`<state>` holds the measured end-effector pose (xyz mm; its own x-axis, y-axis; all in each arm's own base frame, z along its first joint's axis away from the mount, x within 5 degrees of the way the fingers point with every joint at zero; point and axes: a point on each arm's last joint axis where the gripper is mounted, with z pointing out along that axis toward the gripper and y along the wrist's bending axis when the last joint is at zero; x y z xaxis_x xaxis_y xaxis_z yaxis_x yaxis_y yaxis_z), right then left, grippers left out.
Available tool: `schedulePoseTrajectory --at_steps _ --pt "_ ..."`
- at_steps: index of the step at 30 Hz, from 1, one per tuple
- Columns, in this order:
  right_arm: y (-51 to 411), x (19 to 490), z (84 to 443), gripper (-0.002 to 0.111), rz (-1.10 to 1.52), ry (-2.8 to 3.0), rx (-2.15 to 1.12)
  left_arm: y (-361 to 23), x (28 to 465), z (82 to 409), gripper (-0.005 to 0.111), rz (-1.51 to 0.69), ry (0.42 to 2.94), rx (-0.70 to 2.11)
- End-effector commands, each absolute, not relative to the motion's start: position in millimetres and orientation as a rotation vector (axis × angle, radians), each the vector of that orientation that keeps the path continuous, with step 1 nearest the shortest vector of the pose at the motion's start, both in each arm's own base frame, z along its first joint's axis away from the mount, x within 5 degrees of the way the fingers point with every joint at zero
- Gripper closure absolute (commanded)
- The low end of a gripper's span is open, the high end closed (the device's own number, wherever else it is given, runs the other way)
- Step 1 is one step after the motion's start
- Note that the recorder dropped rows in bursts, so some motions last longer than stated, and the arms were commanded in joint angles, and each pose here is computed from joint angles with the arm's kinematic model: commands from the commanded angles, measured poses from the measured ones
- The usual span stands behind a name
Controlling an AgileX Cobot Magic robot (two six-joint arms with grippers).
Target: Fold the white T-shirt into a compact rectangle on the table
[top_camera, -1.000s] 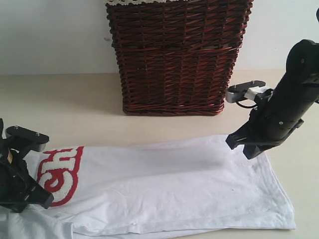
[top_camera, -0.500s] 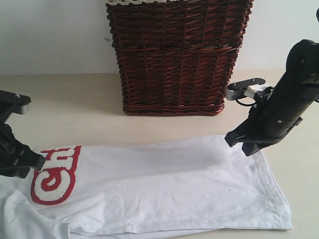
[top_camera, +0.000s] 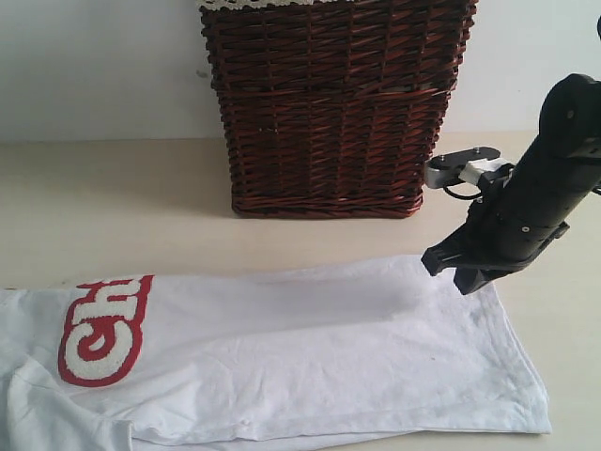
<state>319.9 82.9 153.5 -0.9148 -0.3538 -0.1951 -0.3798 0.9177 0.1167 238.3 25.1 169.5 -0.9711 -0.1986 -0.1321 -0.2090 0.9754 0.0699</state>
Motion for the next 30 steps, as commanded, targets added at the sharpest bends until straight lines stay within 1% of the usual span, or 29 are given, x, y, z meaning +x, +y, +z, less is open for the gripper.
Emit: schedulePoseTrajectory --at_steps 1,4,10,17,22,24,25,27,29,30 --pt "82.8 322.3 158.2 0.108 0.234 2.887 -0.551 26.4 238.2 146.9 0.047 0.087 3.070 -0.350" --pt "82.8 322.3 158.2 0.108 0.234 2.887 -0.551 21.4 241.5 136.4 0.047 -0.001 3.095 -0.343" --pt "82.8 322.3 158.2 0.108 0.234 2.887 -0.551 11.4 249.3 128.3 0.047 -0.180 3.061 -0.276" --pt "82.8 322.5 158.3 0.108 0.233 2.884 -0.550 12.0 251.8 113.3 0.047 -0.176 3.093 -0.244" --pt "82.8 322.5 158.3 0.108 0.233 2.884 -0.552 9.4 253.7 109.1 0.048 -0.173 3.089 -0.215" --pt "83.0 323.7 159.5 0.108 0.233 2.878 -0.552 3.8 254.0 108.8 0.053 -0.186 3.092 -0.166" --pt "83.0 323.6 159.5 0.108 0.233 2.880 -0.553 1.4 254.1 108.8 0.058 -0.192 3.092 -0.152" --pt "83.0 323.6 159.5 0.108 0.233 2.880 -0.553 -2.8 254.8 109.2 0.073 -0.200 3.091 -0.111" --pt "83.0 323.6 159.5 0.108 0.233 2.880 -0.553 -5.6 255.5 109.9 0.091 -0.205 3.093 -0.072" --pt "83.0 323.6 159.5 0.108 0.233 2.880 -0.553 -6.3 256.6 110.8 0.098 -0.206 3.092 -0.067"
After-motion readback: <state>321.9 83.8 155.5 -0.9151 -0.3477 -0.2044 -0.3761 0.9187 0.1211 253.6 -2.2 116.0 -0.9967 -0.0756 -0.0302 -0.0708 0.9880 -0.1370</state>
